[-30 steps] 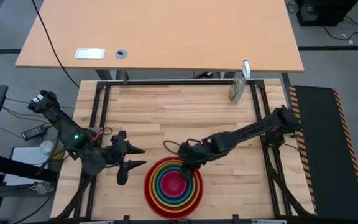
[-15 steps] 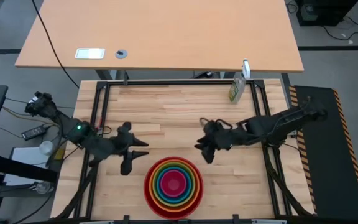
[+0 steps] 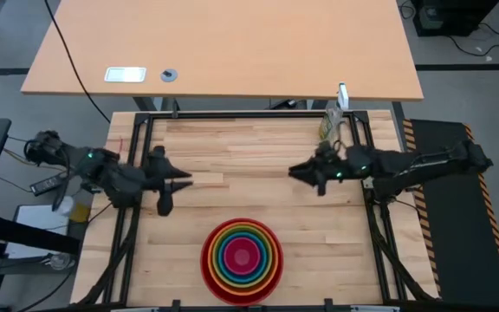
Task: Nest bowls inside each other
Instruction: Return to Home Position
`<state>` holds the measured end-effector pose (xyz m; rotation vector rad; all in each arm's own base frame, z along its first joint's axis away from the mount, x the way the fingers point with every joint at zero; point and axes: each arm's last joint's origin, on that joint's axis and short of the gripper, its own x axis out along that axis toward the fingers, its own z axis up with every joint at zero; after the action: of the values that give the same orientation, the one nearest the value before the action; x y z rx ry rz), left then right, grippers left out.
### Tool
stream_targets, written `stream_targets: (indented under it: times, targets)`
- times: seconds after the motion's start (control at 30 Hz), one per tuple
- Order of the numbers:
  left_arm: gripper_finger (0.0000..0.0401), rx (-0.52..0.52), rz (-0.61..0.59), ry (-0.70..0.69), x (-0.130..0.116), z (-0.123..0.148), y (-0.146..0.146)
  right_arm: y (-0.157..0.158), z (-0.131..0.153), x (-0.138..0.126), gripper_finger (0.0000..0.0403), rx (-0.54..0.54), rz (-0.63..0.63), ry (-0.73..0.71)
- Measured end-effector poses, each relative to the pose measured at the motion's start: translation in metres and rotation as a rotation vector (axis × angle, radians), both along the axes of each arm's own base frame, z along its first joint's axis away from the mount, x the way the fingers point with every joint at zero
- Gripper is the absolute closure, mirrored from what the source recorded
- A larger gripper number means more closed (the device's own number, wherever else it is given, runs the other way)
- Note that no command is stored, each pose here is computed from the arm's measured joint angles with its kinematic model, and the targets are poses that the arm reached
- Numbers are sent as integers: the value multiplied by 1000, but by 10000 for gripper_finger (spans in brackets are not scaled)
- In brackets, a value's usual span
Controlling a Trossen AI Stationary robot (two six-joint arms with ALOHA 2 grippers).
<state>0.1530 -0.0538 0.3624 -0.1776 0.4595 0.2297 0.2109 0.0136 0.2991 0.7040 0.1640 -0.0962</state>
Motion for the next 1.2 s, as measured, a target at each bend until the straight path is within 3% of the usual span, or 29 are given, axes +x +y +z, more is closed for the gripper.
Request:
stream_targets:
  times: [0.17,0.5,0.77,1.2]
  targets:
    - [298,-16,88,-71,-13,2,18,-18,4,-33,263,-45,-72,-85]
    - [299,-204,213,-287,-31,-77,34,-35,-15,-73,263,-10,-123,-148]
    - [299,-297,332,-512,-66,-95,50,-40,-25,-97,263,-16,-174,-145]
    - [299,-389,379,-555,-76,-139,54,-37,-22,-140,263,-65,-261,-237]
